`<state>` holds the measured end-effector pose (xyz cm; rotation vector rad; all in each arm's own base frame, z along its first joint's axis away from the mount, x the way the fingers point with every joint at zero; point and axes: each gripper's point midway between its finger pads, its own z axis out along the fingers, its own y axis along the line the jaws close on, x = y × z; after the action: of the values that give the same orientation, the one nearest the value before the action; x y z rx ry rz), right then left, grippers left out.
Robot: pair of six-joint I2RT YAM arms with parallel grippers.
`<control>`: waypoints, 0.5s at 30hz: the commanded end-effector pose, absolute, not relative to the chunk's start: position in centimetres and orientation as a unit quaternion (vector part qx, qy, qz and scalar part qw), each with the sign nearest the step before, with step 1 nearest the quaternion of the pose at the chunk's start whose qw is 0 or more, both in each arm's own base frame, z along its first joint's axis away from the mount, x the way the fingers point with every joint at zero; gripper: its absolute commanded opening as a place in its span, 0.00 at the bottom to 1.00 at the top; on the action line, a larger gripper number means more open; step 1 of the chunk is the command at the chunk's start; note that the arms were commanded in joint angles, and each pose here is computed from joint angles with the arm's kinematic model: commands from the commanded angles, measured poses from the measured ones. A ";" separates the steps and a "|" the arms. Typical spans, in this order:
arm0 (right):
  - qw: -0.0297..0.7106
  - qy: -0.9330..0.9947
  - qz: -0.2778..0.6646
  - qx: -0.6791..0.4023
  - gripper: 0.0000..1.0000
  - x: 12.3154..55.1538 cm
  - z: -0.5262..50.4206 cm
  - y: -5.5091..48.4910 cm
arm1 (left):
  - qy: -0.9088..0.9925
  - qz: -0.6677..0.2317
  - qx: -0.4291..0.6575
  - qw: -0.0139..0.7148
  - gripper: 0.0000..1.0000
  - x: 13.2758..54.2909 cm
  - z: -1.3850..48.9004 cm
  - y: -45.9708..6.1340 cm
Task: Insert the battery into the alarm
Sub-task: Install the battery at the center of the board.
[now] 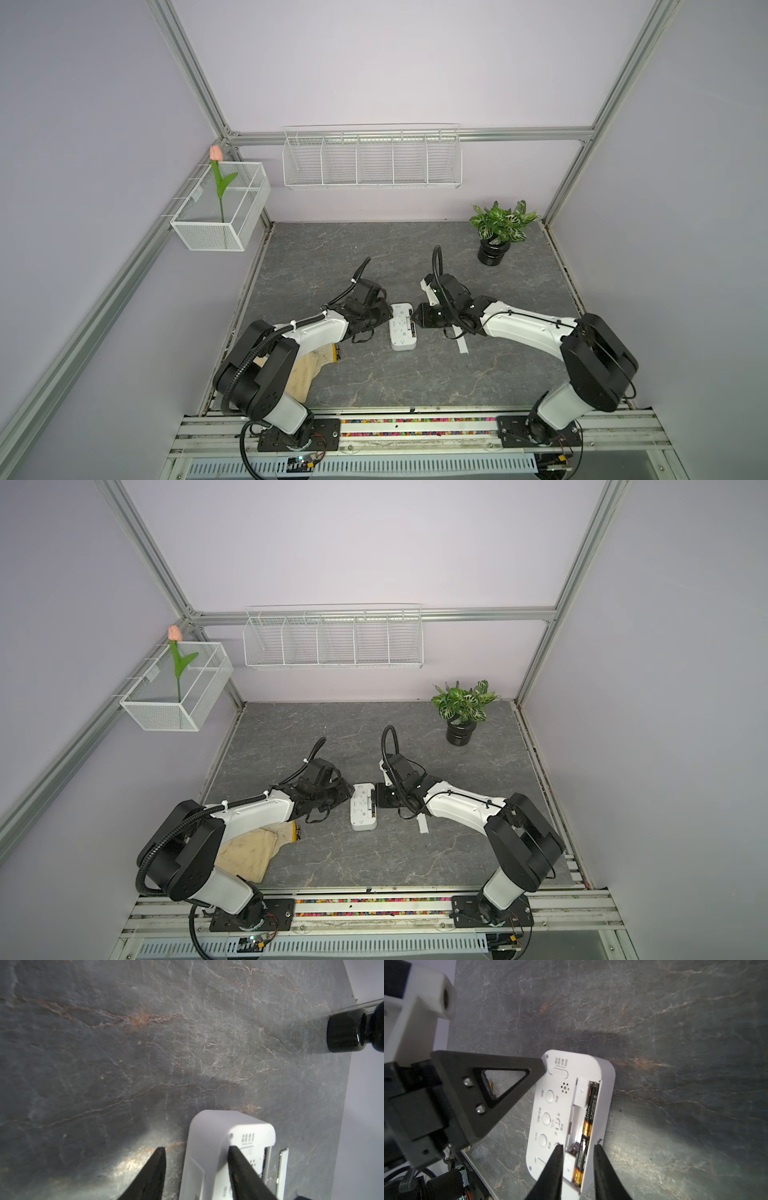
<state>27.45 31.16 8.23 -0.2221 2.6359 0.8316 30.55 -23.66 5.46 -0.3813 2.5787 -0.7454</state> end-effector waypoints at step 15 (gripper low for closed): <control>0.140 0.951 0.266 -0.071 0.24 26.7 4.4 31.1 | 0.943 -0.242 -0.148 0.175 0.51 28.6 2.4 -22.4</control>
<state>26.95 31.48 5.45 -0.2167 2.7128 0.8219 30.55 -23.89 5.41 -0.3880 2.5650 -0.7769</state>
